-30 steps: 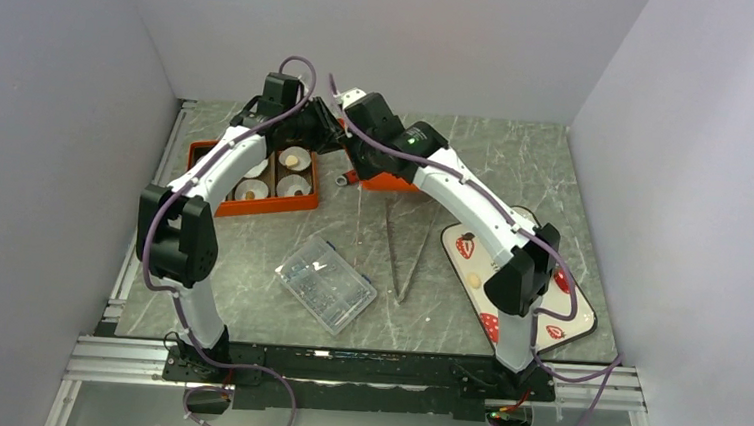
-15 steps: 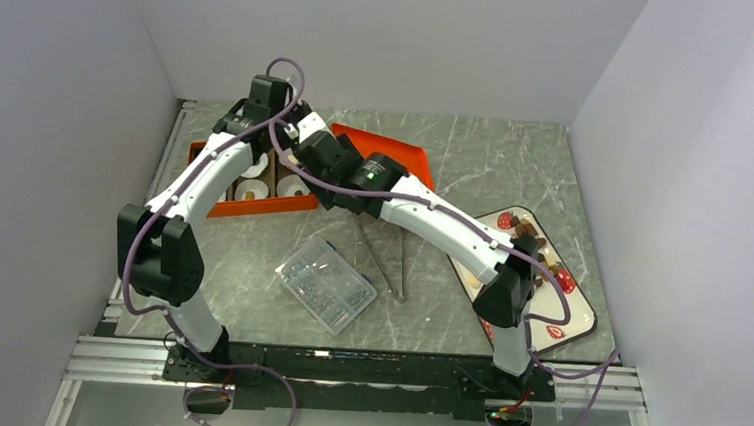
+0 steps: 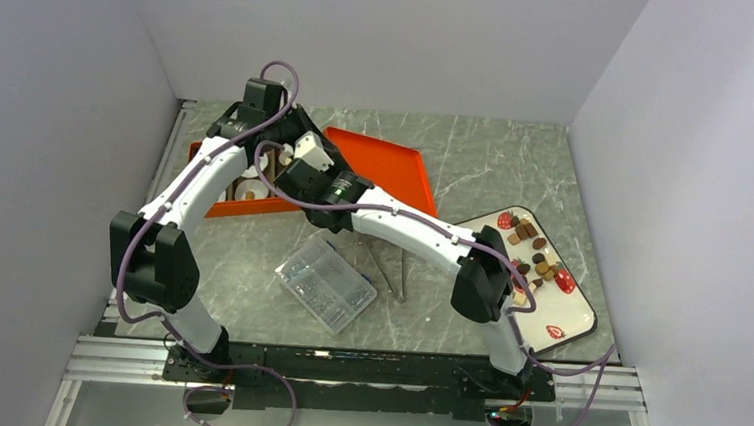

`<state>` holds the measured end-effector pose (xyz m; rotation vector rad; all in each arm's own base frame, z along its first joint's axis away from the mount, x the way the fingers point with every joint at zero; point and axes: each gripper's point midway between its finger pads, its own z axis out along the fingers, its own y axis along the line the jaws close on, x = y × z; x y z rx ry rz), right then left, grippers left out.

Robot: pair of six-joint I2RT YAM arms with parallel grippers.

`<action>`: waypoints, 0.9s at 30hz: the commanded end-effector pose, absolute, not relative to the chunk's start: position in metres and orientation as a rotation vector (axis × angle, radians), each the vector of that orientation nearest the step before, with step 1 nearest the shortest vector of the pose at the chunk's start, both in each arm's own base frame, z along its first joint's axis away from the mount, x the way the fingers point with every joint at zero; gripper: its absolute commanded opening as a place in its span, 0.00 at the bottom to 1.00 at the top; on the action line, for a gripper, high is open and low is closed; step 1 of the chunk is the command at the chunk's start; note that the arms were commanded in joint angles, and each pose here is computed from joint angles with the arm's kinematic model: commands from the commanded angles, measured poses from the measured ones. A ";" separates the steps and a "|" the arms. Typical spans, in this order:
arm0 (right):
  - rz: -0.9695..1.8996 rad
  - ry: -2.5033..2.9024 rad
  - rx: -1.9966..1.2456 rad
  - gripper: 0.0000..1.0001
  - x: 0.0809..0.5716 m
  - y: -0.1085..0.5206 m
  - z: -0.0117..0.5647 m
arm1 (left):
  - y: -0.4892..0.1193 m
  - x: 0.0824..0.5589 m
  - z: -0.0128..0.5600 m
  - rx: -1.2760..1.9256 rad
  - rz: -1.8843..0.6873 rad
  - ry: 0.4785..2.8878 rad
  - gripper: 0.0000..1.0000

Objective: Pack the chocolate

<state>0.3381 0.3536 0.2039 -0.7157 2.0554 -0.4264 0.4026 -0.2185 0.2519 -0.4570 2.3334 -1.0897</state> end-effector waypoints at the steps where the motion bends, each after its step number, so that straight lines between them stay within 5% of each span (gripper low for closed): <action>1: -0.501 1.979 -0.642 0.47 0.345 0.353 0.226 | -0.224 0.390 0.301 -0.381 -1.182 2.217 0.00; 5: -0.496 1.958 -0.634 0.33 0.347 0.355 0.232 | -0.223 0.388 0.307 -0.374 -1.187 2.203 0.00; 10: -0.479 1.926 -0.606 0.00 0.349 0.354 0.250 | -0.223 0.387 0.314 -0.358 -1.188 2.189 0.11; 12: -0.469 1.910 -0.592 0.00 0.350 0.353 0.259 | -0.223 0.389 0.319 -0.344 -1.184 2.175 0.24; 17: -0.444 1.838 -0.547 0.00 0.352 0.344 0.297 | -0.214 0.396 0.341 -0.288 -1.134 2.117 0.77; 20: -0.398 1.802 -0.518 0.00 0.354 0.338 0.320 | -0.198 0.404 0.364 -0.266 -1.087 2.055 0.97; 27: -0.324 1.759 -0.476 0.00 0.361 0.324 0.351 | -0.121 0.426 0.393 -0.345 -0.881 1.925 0.99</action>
